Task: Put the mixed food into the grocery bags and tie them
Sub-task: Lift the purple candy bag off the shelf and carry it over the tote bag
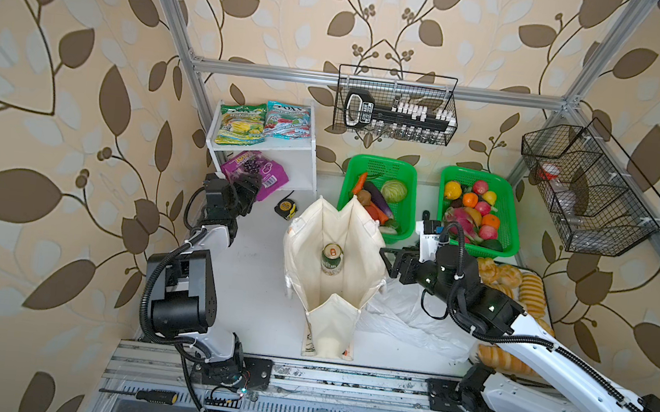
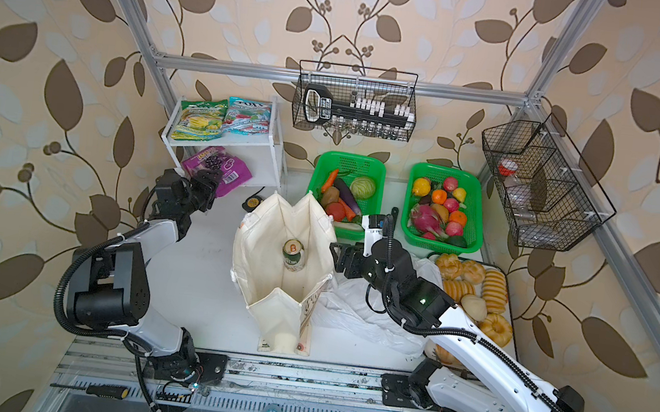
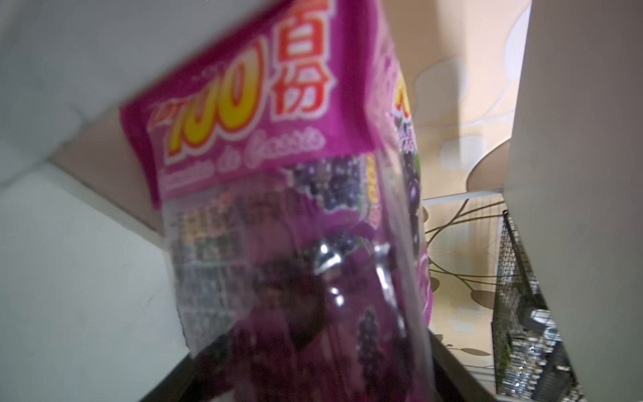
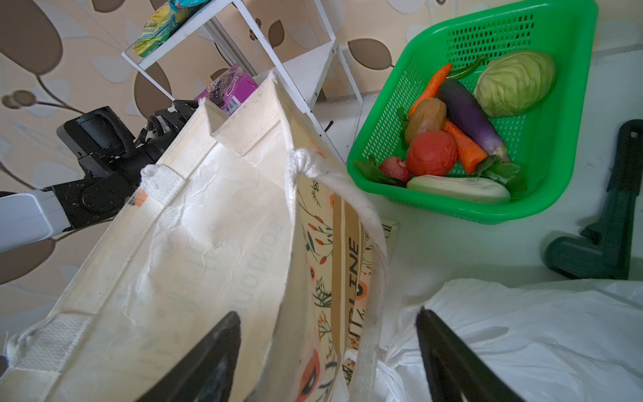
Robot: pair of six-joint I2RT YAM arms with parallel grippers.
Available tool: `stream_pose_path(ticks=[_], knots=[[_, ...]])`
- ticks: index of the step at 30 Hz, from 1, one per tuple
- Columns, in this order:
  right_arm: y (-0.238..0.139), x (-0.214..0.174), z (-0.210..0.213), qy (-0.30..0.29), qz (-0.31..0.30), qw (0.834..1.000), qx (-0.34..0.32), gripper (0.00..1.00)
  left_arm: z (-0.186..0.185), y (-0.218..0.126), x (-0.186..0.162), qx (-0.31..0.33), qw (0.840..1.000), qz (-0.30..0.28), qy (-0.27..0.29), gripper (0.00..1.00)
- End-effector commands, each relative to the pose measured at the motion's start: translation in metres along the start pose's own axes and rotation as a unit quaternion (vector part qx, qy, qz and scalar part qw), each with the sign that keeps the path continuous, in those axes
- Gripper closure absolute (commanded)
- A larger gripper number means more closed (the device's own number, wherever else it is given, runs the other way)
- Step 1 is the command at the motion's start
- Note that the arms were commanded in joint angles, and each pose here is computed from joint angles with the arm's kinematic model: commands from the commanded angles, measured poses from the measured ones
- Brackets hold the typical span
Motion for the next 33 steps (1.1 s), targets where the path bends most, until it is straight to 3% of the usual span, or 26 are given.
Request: stream_pose_path(ticks=[1, 6, 14, 19, 25, 33], knots=[[-0.003, -0.002, -0.003, -0.002, -0.001, 1.000, 0.001, 0.20, -0.015, -0.006, 0.004, -0.054, 0.998, -0.005, 0.007, 0.42], [-0.004, -0.002, -0.005, 0.000, -0.003, 1.000, -0.001, 0.20, -0.013, -0.020, -0.005, -0.036, 0.999, 0.008, 0.001, 0.64], [-0.003, -0.003, -0.006, 0.004, -0.001, 1.000, -0.001, 0.20, -0.030, -0.046, -0.010, -0.045, 0.999, 0.015, 0.025, 0.84], [-0.006, -0.001, -0.005, 0.006, -0.006, 1.000, 0.001, 0.20, -0.058, -0.066, -0.007, -0.078, 0.995, 0.022, 0.063, 0.92], [-0.012, 0.004, -0.005, 0.008, -0.023, 1.000, 0.002, 0.20, -0.101, -0.113, -0.007, -0.086, 0.985, 0.038, 0.145, 1.00], [-0.010, 0.014, 0.000, 0.018, -0.010, 1.000, 0.015, 0.20, -0.146, -0.177, -0.018, -0.105, 0.966, 0.068, 0.226, 1.00]])
Point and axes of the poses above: each gripper's point midway between its finger pads, its own y axis out along the fingers, its own z axis along the line the jaws close on, x = y × z, the point moved 9 cm from there along -y, back along the fingers, and after that the axes turned 6 degrees about y, right-handed, at the moved point
